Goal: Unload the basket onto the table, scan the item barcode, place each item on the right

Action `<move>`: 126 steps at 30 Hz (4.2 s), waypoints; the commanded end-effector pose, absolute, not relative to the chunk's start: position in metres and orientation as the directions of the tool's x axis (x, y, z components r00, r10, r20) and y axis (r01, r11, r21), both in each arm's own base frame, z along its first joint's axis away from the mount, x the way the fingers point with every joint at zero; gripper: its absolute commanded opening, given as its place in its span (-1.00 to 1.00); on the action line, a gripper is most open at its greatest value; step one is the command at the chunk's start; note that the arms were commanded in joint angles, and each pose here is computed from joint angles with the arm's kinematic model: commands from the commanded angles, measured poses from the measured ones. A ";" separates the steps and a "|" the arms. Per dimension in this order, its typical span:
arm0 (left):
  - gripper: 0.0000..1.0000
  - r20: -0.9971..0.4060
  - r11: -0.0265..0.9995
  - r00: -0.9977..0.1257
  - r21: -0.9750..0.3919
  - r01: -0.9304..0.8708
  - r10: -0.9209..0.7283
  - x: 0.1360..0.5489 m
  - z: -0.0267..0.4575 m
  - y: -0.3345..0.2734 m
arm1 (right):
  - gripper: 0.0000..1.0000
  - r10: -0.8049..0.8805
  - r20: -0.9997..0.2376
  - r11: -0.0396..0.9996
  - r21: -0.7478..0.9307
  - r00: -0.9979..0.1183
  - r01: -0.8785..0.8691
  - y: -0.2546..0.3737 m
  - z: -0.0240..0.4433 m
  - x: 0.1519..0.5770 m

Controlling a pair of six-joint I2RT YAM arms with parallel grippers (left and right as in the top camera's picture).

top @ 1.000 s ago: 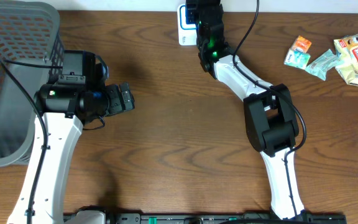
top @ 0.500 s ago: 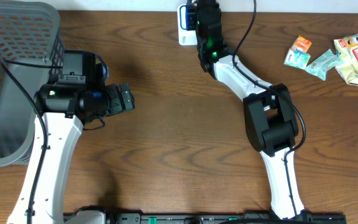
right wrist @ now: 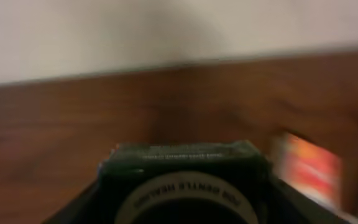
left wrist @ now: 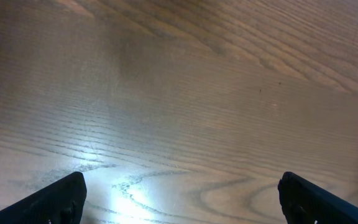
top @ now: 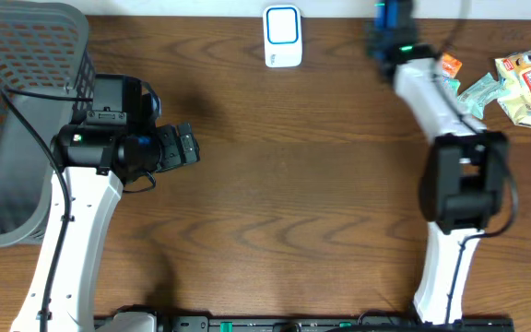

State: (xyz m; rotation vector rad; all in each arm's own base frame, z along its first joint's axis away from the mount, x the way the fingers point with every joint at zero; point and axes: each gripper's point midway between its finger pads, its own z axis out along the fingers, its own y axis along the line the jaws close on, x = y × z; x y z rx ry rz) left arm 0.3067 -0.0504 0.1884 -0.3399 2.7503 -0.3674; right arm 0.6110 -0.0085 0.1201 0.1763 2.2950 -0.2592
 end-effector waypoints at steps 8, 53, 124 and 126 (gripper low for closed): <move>0.95 -0.308 0.941 -0.911 -0.284 -0.186 -0.273 0.307 0.189 -0.048 | 0.98 0.212 -0.537 0.948 -0.091 -0.816 0.306 -0.106 0.081 0.552; 0.96 -0.308 0.941 -0.911 -0.284 -0.186 -0.273 0.307 0.189 -0.048 | -0.49 0.268 -0.780 0.962 0.188 -0.566 0.197 0.028 0.039 0.659; 0.95 -0.308 0.941 -0.911 -0.284 -0.186 -0.273 0.307 0.189 -0.048 | 0.99 0.022 -0.050 0.974 0.225 -0.999 0.010 0.092 0.155 0.366; 0.96 -0.308 0.941 -0.911 -0.284 -0.186 -0.273 0.307 0.189 -0.048 | 0.99 -0.001 -0.069 0.978 0.210 -0.998 -0.015 0.096 0.159 0.357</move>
